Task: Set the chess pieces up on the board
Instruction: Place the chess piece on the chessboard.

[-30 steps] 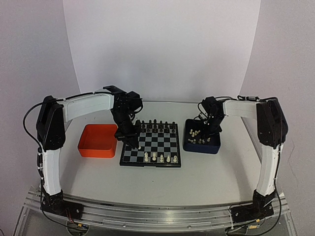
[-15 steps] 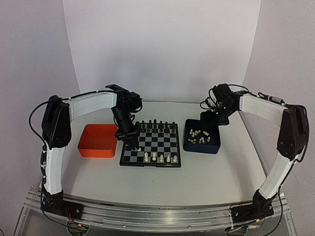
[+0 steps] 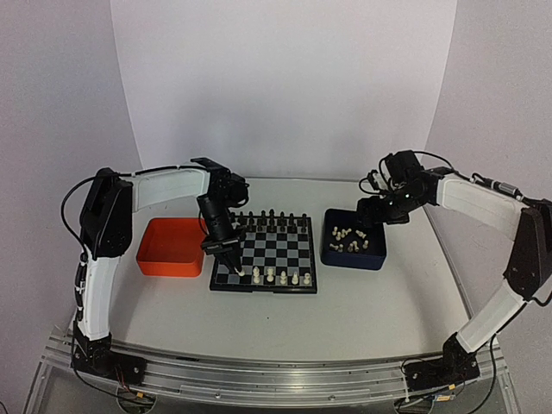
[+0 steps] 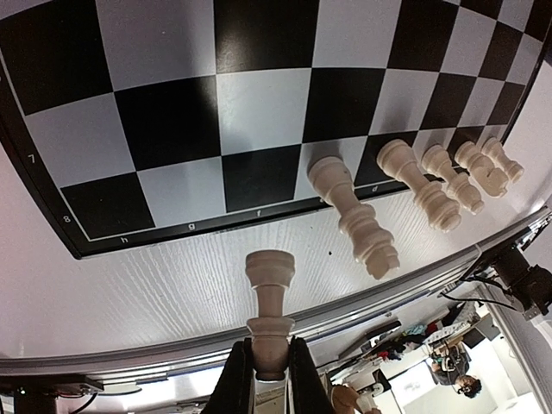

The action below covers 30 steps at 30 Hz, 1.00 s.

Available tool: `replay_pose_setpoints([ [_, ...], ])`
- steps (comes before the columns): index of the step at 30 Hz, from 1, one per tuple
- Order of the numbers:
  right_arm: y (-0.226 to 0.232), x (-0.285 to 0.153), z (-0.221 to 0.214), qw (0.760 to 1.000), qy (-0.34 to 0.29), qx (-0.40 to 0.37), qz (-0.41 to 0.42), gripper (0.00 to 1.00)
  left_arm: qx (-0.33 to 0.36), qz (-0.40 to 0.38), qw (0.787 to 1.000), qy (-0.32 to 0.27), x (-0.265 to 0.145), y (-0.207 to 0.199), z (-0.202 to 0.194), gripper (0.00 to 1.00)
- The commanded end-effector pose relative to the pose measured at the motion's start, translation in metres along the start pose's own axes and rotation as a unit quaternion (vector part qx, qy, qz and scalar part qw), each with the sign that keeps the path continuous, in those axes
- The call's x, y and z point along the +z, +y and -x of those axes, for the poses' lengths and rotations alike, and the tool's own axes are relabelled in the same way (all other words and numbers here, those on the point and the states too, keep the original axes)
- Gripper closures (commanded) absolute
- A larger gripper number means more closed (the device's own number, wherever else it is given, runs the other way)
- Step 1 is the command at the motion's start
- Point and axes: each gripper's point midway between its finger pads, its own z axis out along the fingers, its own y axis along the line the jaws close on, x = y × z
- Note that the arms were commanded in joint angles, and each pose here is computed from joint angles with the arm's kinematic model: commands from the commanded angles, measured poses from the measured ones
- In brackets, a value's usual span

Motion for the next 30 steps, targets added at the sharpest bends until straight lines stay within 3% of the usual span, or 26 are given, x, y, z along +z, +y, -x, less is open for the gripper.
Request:
replay_pose_setpoints([
  [1,-0.002,-0.016,0.009,0.999,-0.034,0.001,-0.007,0.07,-0.028,0.018,0.999,0.037,0.001,0.010,-0.011,1.00],
  [30,-0.011,-0.016,0.004,0.999,-0.040,-0.008,-0.031,0.06,-0.034,0.009,0.998,0.046,0.011,0.006,0.006,1.00],
])
